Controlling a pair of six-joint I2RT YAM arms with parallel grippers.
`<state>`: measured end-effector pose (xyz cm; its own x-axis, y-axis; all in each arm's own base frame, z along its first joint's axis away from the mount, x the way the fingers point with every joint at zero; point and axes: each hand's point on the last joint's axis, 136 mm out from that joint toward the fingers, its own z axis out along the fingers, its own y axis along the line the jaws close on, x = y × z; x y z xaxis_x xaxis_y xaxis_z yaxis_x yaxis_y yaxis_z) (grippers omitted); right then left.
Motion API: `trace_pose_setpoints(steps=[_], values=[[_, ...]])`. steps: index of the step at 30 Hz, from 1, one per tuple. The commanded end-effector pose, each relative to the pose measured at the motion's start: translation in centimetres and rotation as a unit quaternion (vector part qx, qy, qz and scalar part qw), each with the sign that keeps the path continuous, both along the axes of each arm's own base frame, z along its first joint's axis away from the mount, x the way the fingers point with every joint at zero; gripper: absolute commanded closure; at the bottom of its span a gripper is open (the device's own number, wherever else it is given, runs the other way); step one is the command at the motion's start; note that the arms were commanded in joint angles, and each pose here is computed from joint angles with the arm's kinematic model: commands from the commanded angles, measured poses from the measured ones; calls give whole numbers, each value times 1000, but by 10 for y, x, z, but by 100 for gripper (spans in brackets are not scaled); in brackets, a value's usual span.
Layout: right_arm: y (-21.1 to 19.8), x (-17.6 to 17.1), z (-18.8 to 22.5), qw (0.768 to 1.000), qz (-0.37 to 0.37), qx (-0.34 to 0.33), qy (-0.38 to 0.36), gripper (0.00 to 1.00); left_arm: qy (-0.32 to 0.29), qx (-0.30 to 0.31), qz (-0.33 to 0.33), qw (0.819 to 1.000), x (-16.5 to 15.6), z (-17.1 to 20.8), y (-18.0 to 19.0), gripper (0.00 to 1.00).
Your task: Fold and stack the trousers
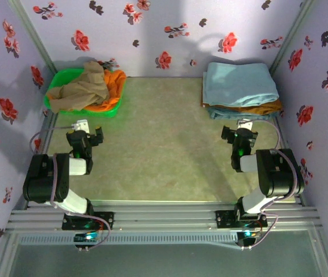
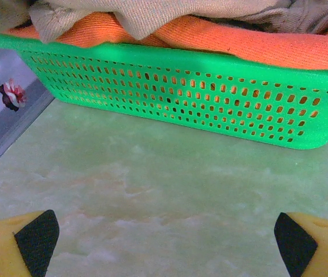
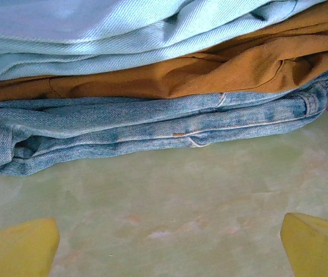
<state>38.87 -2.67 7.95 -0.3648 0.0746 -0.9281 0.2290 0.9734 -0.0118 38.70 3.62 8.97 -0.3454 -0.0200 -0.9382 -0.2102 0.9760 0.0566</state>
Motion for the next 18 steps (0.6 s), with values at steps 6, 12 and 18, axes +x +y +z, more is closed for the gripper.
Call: trace_pose_setpoints(steps=[6,12,18], values=[[-2,5,8,1000,-4,17,-13,1,-11,-1,-8,1000,7,8,-4,0],[-2,5,8,1000,-2,19,-12,1,-11,-1,-7,1000,7,8,-4,0],[-2,5,8,1000,-2,19,-12,1,-9,-2,-7,1000,7,7,-3,0]])
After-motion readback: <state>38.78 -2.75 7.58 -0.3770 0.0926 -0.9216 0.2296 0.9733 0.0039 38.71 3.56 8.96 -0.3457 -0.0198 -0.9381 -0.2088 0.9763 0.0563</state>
